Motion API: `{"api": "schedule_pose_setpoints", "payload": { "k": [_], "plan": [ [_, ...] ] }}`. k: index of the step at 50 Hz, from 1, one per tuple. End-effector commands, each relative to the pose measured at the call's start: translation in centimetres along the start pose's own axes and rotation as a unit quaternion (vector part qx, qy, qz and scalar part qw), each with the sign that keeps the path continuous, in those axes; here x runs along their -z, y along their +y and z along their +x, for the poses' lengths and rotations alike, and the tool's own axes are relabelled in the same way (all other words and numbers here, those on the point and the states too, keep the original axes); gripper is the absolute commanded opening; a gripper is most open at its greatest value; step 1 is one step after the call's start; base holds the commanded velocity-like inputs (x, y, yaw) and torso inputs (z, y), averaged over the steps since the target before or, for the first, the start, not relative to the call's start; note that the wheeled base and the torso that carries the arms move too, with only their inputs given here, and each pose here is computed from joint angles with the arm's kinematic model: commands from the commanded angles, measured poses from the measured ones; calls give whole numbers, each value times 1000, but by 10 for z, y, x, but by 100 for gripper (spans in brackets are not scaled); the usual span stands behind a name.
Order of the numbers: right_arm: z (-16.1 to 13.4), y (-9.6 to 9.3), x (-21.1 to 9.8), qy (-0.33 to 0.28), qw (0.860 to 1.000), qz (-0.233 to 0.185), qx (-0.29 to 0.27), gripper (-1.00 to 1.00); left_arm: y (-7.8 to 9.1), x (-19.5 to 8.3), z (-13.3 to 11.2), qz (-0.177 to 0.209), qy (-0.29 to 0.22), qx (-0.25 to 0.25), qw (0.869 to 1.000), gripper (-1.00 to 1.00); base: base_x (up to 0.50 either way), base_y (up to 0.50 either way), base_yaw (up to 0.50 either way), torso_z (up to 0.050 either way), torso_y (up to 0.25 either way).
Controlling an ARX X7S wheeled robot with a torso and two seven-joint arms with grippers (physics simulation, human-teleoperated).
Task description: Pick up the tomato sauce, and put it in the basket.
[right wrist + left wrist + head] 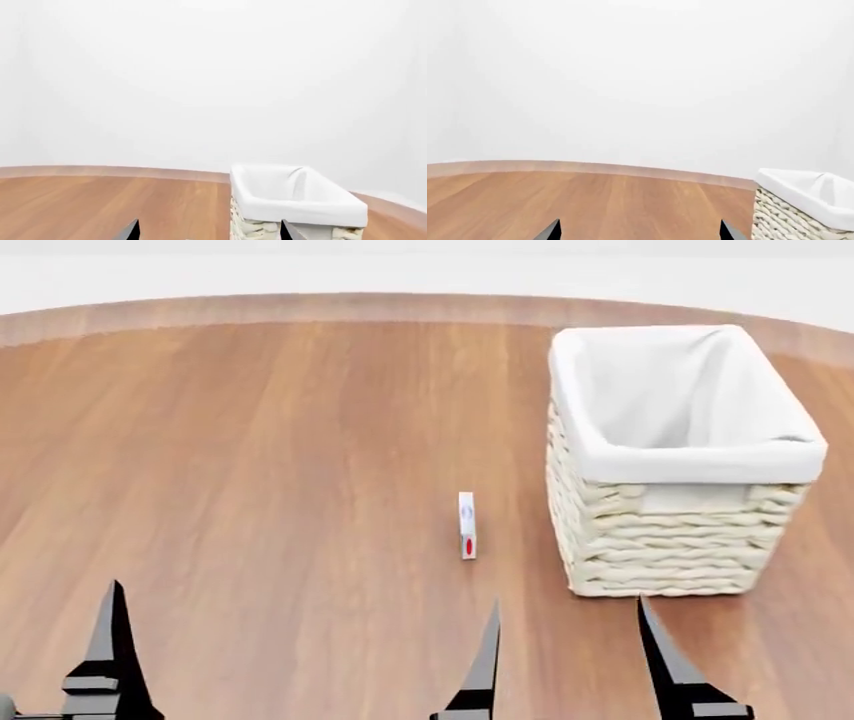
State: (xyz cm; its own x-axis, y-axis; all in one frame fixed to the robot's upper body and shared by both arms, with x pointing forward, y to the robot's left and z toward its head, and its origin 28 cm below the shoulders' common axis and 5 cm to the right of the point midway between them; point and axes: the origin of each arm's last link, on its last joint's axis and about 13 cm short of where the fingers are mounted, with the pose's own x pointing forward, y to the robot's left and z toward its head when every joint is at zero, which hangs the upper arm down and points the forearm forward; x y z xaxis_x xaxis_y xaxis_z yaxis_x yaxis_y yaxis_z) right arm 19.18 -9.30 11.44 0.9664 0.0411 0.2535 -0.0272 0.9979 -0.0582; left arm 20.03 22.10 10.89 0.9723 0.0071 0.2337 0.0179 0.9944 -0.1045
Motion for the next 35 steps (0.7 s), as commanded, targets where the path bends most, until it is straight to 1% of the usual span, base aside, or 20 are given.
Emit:
{"api": "schedule_pose_setpoints", "payload": {
  "k": [1,22,23,24,27,35],
  "plan": [
    [0,0,1,1,1000,1,-2,100,-1,0,0,-4,-4,1,1000,100,500,0,0,0,0],
    [0,0,2,4,1000,1,0,100,1,2,0,-7,-4,-1,1000,100,494,0,0,0,0],
    [-1,0,2,2,1000,2,0,100,1,2,0,-8,-3,0,1000,100,0,0,0,0,0],
    [-1,0,3,12,1000,5,5,100,1,2,0,-7,-3,0,1000,100,0,0,0,0,0],
    [-3,0,3,9,1000,9,-3,100,0,2,-1,-8,-2,1,1000,100,0,0,0,0,0],
    [-12,0,4,15,1000,3,-2,100,2,3,0,-9,0,-1,1000,100,0,0,0,0,0]
  ]
}}
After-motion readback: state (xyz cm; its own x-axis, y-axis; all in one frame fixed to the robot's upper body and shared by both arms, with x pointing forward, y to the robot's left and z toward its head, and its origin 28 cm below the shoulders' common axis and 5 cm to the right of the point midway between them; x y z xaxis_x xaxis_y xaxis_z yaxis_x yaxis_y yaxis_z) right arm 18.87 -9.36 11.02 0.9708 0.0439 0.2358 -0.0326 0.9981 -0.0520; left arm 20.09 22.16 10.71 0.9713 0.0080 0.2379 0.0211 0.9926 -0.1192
